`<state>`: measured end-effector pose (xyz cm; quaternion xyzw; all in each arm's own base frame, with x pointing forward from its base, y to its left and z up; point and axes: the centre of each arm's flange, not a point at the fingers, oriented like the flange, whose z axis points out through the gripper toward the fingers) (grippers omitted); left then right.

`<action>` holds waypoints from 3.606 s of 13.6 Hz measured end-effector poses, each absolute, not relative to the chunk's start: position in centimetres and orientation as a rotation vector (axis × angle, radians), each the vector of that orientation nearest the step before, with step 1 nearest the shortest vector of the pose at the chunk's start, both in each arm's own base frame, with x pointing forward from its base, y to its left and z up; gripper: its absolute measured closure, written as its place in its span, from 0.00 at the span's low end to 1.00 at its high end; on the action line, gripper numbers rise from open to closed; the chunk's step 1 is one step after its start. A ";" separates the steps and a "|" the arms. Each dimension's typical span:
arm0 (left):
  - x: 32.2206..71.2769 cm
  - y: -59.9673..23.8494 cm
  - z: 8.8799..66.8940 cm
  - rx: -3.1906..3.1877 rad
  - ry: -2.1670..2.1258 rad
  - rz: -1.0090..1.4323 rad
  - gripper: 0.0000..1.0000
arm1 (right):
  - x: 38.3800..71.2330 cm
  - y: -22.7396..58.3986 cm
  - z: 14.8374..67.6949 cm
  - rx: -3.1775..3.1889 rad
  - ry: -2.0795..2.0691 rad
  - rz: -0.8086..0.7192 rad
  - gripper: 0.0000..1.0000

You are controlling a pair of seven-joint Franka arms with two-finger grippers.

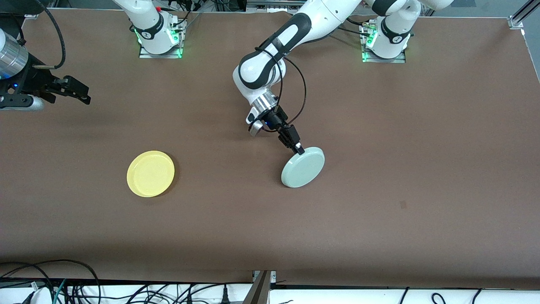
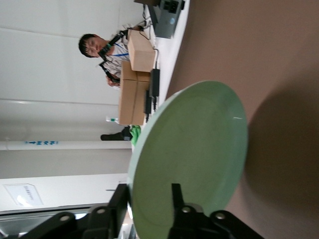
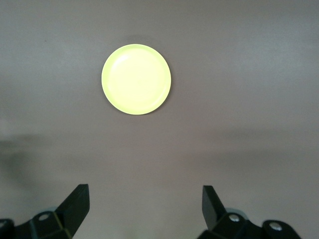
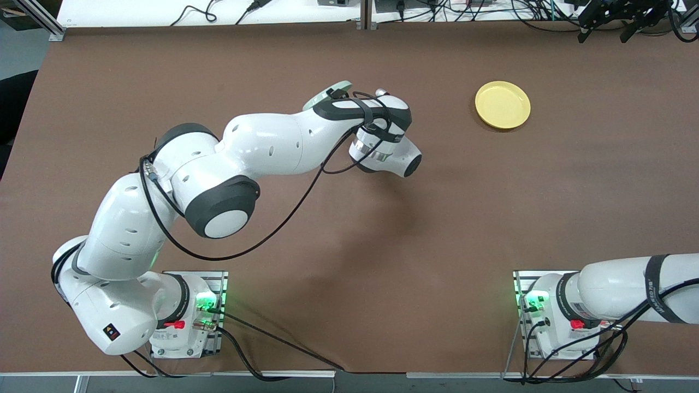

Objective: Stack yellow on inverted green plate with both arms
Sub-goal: 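Flip the green plate upside down onto the table center, release, then withdraw the left gripper while the right gripper reaches toward the yellow plate, then grasp the yellow plate's rim with the right gripper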

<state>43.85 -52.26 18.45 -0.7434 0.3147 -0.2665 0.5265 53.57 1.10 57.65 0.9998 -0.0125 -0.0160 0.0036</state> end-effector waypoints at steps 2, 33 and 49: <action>42.3 -53.3 17.9 -1.858 0.768 -0.613 0.32 | 53.6 1.1 57.7 3.134 -0.039 -0.050 0.00; 66.5 -4.5 52.6 -3.103 -0.178 0.061 0.00 | 57.9 -4.7 44.3 3.114 -0.195 -0.384 0.00; 62.2 1.3 56.4 -3.129 -0.134 0.146 0.00 | 64.7 -4.4 20.0 3.233 -0.351 -0.153 0.17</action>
